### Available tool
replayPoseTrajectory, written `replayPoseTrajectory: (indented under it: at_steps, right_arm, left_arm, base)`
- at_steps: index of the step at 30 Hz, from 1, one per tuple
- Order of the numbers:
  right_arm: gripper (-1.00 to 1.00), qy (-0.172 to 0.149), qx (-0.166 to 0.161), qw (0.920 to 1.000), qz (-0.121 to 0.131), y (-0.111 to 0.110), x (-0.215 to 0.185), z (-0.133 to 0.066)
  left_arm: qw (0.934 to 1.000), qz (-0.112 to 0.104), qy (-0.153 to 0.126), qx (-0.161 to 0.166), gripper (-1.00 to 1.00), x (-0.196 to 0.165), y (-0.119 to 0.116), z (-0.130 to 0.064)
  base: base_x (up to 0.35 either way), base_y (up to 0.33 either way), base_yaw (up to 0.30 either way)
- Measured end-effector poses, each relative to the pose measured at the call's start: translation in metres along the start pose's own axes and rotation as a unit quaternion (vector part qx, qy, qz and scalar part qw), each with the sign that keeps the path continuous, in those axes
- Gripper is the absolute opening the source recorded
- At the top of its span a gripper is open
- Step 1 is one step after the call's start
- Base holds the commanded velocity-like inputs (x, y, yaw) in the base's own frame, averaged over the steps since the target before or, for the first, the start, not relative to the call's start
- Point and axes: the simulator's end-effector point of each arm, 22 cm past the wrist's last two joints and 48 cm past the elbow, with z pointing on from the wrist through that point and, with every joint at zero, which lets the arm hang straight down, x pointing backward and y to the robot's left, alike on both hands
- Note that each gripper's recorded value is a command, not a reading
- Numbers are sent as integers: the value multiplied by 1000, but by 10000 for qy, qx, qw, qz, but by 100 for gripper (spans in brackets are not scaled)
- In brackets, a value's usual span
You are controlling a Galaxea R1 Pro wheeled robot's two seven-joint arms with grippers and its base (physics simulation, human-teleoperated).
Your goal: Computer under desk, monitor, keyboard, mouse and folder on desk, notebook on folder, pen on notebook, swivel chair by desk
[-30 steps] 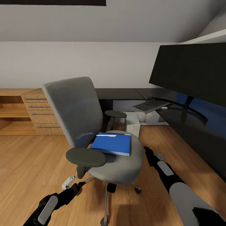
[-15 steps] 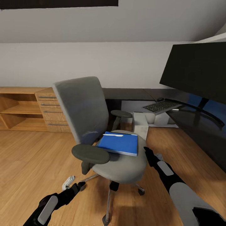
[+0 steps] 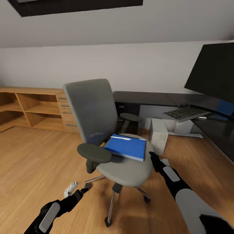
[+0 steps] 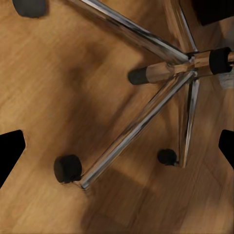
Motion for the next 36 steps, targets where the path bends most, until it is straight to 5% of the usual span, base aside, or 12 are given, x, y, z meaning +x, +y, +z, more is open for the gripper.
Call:
replayPoseTrajectory:
  at_steps: [10,36]
  right_arm:
    - [100,-5,-27,10000,-1,3,0,0]
    - [100,8,16,10000,-17,-1,1,0]
  left_arm:
    - [10000,-2,-1,1,100,0,0,0]
    - [10000,-43,26,9,100,5,5,-1]
  base:
    - [0,0,209]
    - [157,-96,4]
